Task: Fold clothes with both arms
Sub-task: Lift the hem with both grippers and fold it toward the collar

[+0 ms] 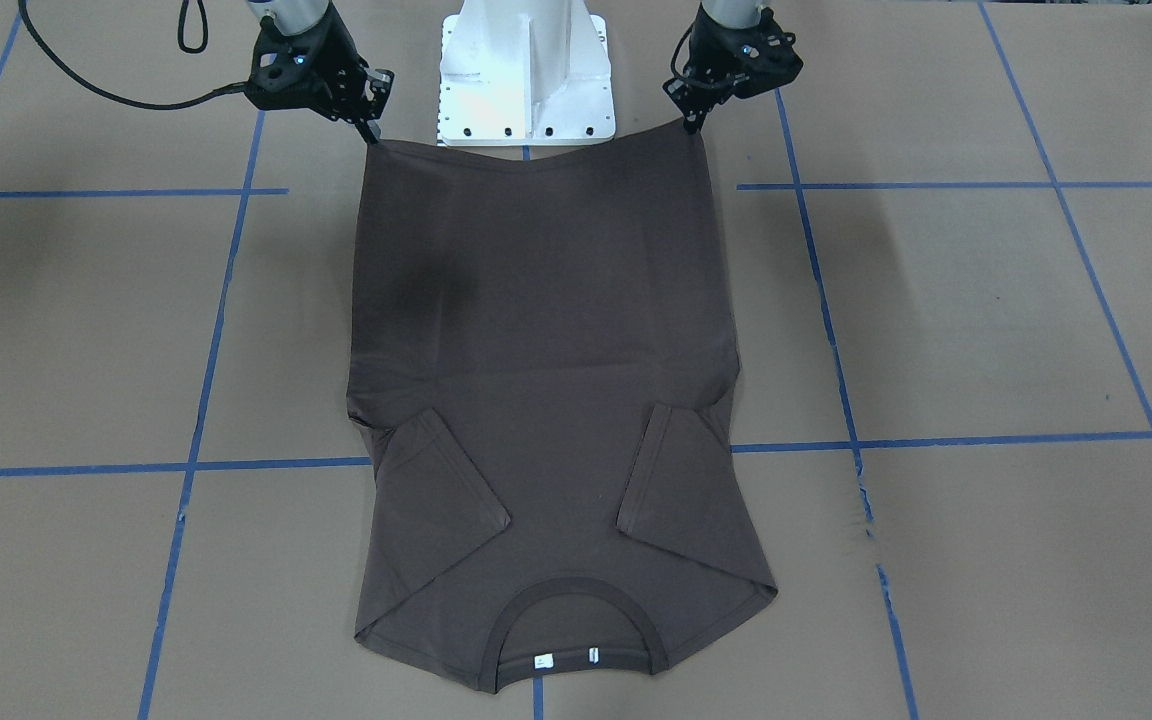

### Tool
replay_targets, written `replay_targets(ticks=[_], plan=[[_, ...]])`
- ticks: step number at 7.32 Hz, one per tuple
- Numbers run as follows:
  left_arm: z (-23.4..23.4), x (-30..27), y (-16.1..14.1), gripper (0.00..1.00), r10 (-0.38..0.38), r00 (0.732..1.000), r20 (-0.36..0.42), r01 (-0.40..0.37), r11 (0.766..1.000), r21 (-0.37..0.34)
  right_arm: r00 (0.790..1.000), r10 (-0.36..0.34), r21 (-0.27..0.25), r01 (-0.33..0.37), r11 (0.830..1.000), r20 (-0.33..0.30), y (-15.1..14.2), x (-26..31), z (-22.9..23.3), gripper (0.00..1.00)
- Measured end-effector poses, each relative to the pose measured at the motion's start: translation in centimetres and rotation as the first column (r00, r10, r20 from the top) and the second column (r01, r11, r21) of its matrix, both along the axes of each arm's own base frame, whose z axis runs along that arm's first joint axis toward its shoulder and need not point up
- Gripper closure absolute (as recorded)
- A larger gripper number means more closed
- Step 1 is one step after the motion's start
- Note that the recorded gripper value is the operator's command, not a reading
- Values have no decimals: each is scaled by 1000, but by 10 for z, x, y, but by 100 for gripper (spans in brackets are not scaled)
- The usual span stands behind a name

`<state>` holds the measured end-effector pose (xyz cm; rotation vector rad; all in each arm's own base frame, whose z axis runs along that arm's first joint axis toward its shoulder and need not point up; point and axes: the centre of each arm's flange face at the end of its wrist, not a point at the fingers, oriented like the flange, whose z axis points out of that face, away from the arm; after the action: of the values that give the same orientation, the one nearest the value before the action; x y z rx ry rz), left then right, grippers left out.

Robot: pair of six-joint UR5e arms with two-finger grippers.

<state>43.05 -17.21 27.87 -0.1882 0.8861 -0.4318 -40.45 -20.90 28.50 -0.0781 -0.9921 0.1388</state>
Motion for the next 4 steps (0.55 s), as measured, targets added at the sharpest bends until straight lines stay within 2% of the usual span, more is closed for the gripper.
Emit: replay_targets(ticks=[2, 4], plan=[[-36, -20, 38, 100, 90, 993, -70, -90, 996, 3, 996, -89, -27, 90, 996, 17, 29, 25, -5, 100], [-60, -39, 66, 100, 168, 979, -116, -169, 986, 5, 984, -174, -50, 175, 983, 32, 54, 40, -9, 100]])
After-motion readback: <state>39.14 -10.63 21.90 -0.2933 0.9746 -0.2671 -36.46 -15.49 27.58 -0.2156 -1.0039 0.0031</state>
